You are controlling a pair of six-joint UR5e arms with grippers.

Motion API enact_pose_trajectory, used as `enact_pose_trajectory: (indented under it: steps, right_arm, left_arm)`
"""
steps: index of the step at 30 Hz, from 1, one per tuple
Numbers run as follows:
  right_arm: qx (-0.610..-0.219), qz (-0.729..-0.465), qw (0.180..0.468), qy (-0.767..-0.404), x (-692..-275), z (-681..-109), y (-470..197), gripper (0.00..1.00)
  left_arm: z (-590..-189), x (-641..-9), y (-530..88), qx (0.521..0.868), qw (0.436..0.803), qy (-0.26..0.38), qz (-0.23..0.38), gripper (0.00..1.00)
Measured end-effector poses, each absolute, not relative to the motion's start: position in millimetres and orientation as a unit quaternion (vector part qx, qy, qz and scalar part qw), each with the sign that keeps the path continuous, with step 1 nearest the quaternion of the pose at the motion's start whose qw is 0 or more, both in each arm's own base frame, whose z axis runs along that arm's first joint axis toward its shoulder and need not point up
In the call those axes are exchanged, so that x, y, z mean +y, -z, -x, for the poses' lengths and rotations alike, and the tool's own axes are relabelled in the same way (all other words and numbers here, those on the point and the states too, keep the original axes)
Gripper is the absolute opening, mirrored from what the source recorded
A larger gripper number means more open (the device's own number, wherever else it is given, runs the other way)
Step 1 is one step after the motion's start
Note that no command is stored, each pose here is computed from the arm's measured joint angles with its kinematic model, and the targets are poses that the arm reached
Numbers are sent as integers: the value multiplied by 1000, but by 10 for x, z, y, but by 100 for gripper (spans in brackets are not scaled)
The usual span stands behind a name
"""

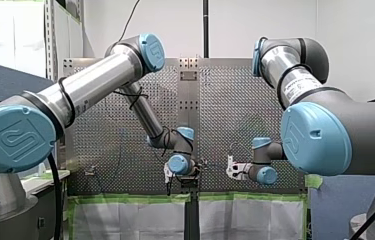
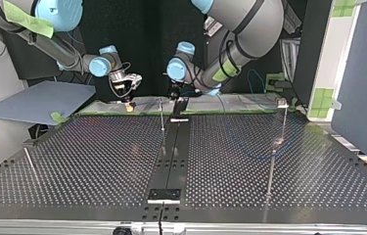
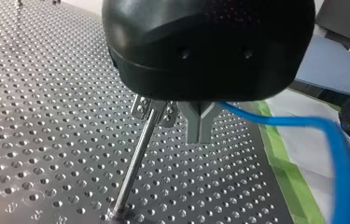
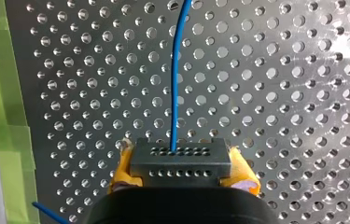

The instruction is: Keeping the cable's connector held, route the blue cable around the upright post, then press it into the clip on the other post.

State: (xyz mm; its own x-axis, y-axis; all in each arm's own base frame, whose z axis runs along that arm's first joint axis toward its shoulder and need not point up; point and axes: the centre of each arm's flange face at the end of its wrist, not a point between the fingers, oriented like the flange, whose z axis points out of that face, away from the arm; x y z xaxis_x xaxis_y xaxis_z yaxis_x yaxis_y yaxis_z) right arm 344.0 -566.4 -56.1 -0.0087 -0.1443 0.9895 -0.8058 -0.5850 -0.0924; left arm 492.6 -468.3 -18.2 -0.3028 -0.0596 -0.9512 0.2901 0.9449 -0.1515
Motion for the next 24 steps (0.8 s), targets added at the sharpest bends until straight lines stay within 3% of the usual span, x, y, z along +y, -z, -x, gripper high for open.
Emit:
enact_pose_trajectory:
  steps: [24]
  right_arm:
    - [-365, -646, 269, -614, -5697, -3453, 554, 0]
  left_arm:
    - [-5298, -4734, 58, 787, 566, 244, -29, 0]
